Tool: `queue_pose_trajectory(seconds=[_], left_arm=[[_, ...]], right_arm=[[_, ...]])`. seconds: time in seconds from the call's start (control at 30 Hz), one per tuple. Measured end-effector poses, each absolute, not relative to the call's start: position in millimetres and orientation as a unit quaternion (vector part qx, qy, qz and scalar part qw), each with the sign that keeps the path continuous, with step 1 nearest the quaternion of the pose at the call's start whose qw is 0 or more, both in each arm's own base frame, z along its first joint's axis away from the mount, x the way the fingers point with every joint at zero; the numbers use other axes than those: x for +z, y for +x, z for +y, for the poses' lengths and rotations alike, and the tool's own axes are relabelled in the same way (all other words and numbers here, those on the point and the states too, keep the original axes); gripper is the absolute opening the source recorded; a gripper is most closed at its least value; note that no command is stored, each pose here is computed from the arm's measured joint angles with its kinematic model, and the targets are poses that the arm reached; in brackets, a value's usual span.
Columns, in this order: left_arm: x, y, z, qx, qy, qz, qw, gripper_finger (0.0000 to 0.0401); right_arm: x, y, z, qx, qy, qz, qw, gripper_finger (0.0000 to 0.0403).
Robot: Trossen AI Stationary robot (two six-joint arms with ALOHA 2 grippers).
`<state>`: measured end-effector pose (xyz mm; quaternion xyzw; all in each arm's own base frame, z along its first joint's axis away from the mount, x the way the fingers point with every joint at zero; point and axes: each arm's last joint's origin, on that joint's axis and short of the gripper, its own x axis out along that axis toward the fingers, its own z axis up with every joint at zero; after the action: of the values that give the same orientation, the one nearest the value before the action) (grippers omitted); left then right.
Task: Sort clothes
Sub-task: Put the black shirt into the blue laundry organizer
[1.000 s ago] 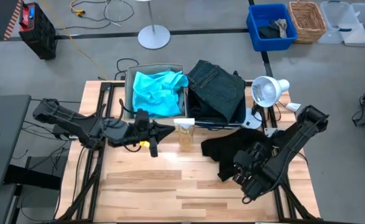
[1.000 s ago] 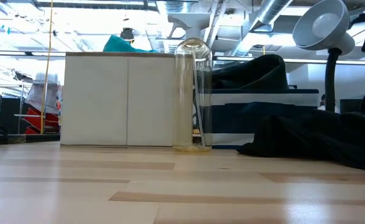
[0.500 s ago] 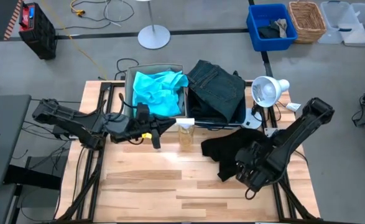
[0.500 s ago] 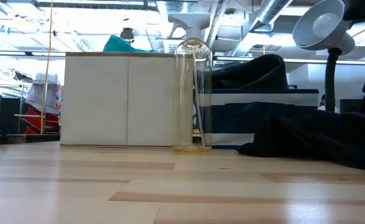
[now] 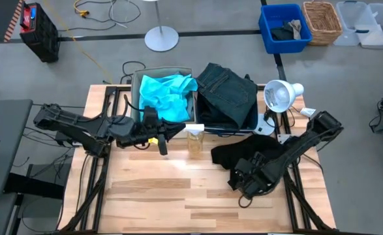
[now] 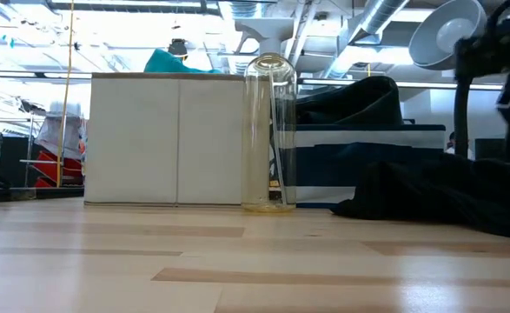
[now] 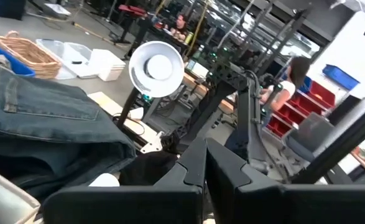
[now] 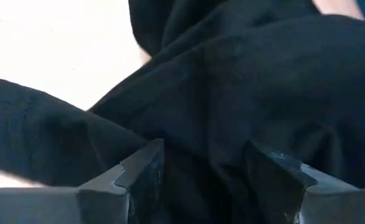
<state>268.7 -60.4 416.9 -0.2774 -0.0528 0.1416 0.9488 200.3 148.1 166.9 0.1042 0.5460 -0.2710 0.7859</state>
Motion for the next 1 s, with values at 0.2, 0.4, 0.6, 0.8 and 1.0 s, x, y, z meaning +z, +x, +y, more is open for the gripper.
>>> queue_pose_trajectory(seconds=[0.2, 0.4, 0.6, 0.8, 1.0], left_arm=[[418.1, 267.0, -60.8, 0.124, -0.271, -0.047, 0.953, 0.0000], [417.7, 267.4, -61.7, 0.110, -0.270, -0.042, 0.956, 0.0000], [418.7, 266.0, -61.8, 0.102, -0.267, -0.040, 0.957, 0.0000], [419.1, 265.4, -61.7, 0.103, -0.260, -0.040, 0.959, 0.0000], [419.1, 265.4, -61.7, 0.103, -0.260, -0.040, 0.959, 0.0000]], right_arm=[[141.0, 219.0, 147.9, -0.271, 0.135, 0.577, 0.758, 0.0262], [124.5, 232.3, 153.4, -0.250, 0.159, 0.585, 0.755, 0.0257], [125.3, 237.4, 154.3, -0.221, 0.162, 0.580, 0.768, 0.0235], [125.3, 239.6, 152.7, -0.210, 0.161, 0.584, 0.767, 0.0196], [125.1, 239.6, 153.6, -0.209, 0.163, 0.584, 0.768, 0.0118]])
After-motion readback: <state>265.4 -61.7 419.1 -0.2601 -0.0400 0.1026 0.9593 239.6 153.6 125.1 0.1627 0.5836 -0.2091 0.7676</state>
